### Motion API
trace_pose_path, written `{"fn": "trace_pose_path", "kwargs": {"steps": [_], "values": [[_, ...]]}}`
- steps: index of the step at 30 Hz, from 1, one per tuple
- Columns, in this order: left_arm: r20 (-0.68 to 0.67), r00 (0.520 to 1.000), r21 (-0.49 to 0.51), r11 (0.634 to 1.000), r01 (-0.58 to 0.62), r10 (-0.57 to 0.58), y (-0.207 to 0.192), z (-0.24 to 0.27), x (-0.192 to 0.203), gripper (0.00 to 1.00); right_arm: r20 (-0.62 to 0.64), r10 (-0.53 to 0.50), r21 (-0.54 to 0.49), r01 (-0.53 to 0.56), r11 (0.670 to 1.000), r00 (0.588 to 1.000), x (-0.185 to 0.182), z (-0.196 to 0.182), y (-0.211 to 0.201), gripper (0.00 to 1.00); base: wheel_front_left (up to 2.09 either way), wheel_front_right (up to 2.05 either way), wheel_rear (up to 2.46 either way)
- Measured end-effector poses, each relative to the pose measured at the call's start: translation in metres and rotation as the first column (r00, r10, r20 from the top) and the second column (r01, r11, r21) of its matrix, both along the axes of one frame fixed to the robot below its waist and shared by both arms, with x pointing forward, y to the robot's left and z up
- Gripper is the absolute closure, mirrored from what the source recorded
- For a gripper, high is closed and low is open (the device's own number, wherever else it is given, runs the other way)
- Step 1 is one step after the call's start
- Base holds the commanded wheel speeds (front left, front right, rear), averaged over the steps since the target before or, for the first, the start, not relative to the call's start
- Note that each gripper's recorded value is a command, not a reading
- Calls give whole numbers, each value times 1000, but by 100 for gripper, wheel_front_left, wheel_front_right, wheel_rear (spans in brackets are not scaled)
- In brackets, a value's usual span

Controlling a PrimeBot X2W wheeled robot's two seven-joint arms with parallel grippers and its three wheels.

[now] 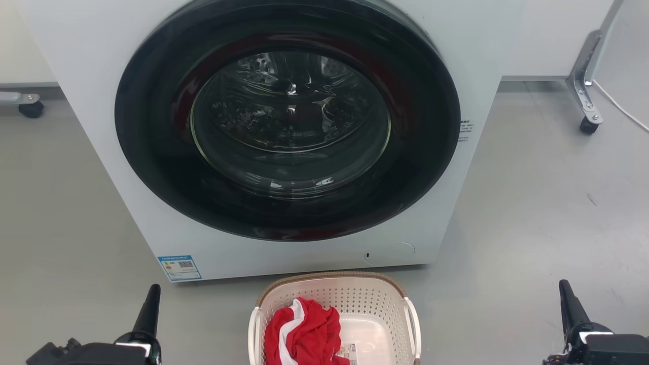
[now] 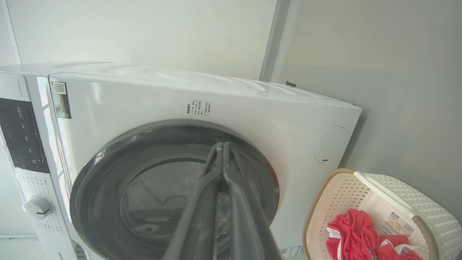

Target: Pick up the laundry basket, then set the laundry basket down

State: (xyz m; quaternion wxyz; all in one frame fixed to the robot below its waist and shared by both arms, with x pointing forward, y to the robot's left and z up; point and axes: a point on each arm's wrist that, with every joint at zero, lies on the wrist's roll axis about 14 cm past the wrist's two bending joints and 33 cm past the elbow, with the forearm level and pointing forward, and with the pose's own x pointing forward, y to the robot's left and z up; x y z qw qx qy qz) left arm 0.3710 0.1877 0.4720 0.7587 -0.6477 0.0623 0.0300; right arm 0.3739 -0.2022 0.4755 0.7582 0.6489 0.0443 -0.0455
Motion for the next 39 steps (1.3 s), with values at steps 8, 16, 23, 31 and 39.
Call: {"fn": "trace_pose_path", "kwargs": {"steps": [8, 16, 23, 31, 39], "values": [[22, 999, -113, 993, -24, 27, 4, 4, 5, 100, 24, -20, 114, 17, 993, 1000, 4, 3, -2, 100, 0, 0, 0], [30, 999, -158, 987, -31, 36, 4, 6, 7, 100, 40, -28, 156, 22, 988, 999, 7, 6, -3, 100, 0, 0, 0], [30, 999, -159, 987, -31, 36, 4, 6, 7, 100, 40, -28, 156, 22, 987, 999, 7, 6, -3, 100, 0, 0, 0], [30, 999, -159, 987, -31, 36, 4, 6, 7, 100, 41, -28, 156, 22, 987, 999, 7, 6, -3, 100, 0, 0, 0], [30, 999, -159, 987, -31, 36, 4, 6, 7, 100, 42, -28, 156, 21, 987, 999, 7, 6, -3, 100, 0, 0, 0]]}}
